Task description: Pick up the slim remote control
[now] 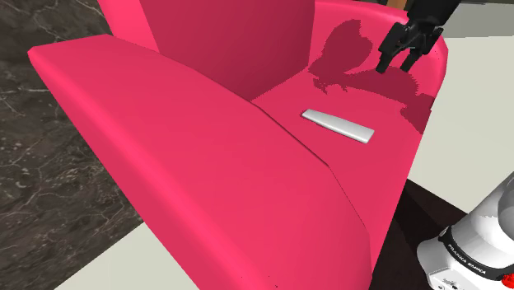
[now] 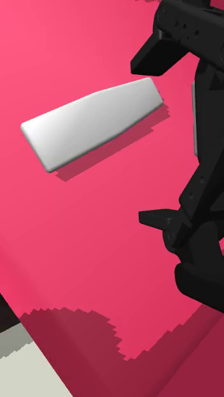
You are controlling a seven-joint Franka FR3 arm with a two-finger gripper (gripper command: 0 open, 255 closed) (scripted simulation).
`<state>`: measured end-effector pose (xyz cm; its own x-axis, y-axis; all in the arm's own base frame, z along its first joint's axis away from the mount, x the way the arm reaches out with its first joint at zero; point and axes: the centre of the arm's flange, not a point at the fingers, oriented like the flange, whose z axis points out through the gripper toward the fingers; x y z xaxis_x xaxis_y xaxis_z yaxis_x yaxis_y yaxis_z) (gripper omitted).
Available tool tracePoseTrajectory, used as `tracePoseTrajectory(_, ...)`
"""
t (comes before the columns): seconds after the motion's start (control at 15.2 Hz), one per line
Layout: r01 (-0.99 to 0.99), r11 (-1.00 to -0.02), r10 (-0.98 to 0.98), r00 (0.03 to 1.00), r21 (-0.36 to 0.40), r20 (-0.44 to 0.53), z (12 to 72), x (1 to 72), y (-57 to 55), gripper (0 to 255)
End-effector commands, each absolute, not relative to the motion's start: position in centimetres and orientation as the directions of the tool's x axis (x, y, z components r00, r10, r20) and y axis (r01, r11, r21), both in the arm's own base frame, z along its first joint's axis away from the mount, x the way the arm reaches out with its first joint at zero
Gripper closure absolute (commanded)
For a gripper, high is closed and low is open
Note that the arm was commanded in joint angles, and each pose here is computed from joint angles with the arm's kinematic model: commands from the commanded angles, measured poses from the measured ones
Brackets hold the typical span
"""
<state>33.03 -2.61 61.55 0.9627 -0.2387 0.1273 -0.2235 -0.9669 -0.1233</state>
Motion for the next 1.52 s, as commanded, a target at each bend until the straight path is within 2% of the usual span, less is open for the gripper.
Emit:
tracePoseTrajectory(0.0,-0.223,-0.967,-0.239,0.963,-0.123,0.127,61.5,33.0,-2.6,0)
tracePoseTrajectory(0.4,-0.009,-0.999,-0.012,0.997,-0.052,0.07,55.9,38.4,1.4,0)
tracePoseTrajectory(0.79,0.212,-0.977,0.212,0.977,0.005,-0.002,49.7,42.4,6.2,0)
tracePoseTrajectory(1.45,0.226,-0.974,0.226,0.974,0.008,-0.008,45.2,42.6,6.5,0)
